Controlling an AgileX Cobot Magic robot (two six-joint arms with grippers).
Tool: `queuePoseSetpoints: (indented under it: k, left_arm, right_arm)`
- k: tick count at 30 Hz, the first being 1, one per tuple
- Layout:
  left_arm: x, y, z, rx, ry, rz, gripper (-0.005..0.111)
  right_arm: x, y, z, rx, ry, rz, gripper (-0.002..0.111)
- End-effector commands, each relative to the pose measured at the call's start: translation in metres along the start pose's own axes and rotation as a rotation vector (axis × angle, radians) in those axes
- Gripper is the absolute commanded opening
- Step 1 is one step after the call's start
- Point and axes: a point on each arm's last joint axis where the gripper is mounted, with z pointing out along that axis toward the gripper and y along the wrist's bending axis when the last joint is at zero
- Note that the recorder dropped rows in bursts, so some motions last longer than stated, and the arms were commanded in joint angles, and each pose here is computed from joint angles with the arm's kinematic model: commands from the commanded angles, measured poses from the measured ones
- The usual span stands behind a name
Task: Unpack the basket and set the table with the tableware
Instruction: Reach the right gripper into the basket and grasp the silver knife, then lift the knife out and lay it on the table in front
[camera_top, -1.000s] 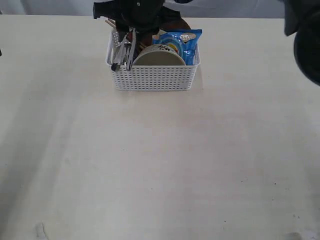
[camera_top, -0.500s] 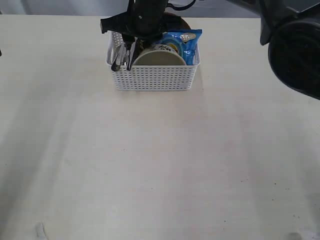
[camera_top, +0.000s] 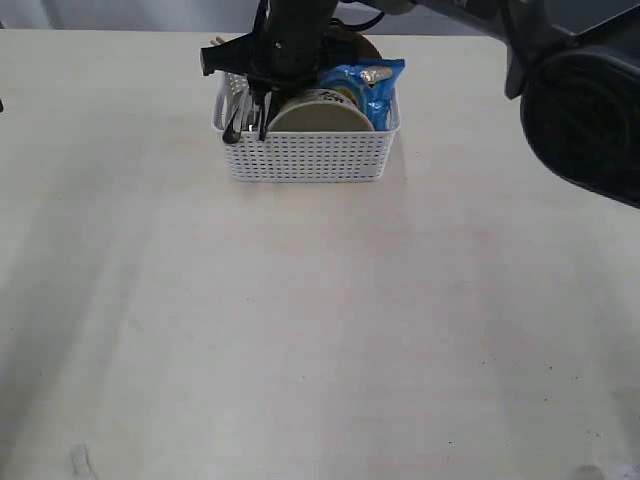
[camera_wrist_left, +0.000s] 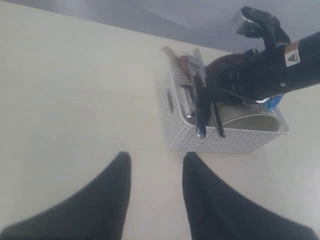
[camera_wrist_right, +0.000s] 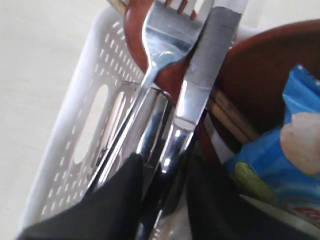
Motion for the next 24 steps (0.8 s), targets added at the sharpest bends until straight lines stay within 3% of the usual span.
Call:
queuePoseSetpoints:
  k: [1, 3, 11, 18, 24]
  left_arm:
    - [0.001, 0.001, 0.000, -0.002, -0.002, 0.008, 0.034]
    - [0.001, 0.001, 0.000, -0.002, -0.002, 0.008, 0.034]
    - [0.001, 0.001, 0.000, -0.002, 0.000, 0.008, 0.034]
    - [0.001, 0.001, 0.000, -0.002, 0.000, 0.008, 0.034]
    - [0.001, 0.001, 0.000, -0.002, 0.000, 0.008, 0.034]
  right_arm:
    - [0.002, -0.004, 0.002, 0.019, 0.022, 0.000, 0.006]
    - [0.002, -0.004, 0.002, 0.019, 0.022, 0.000, 0.000]
    - [-0.003, -0.003, -0.011, 0.022, -0.009, -0.009, 0.000]
    - [-0.017, -0.011, -0.053, 0.119, -0.118, -0.027, 0.000]
    - [-0.021, -0.012, -0.092, 0.129, -0.155, -0.021, 0.000]
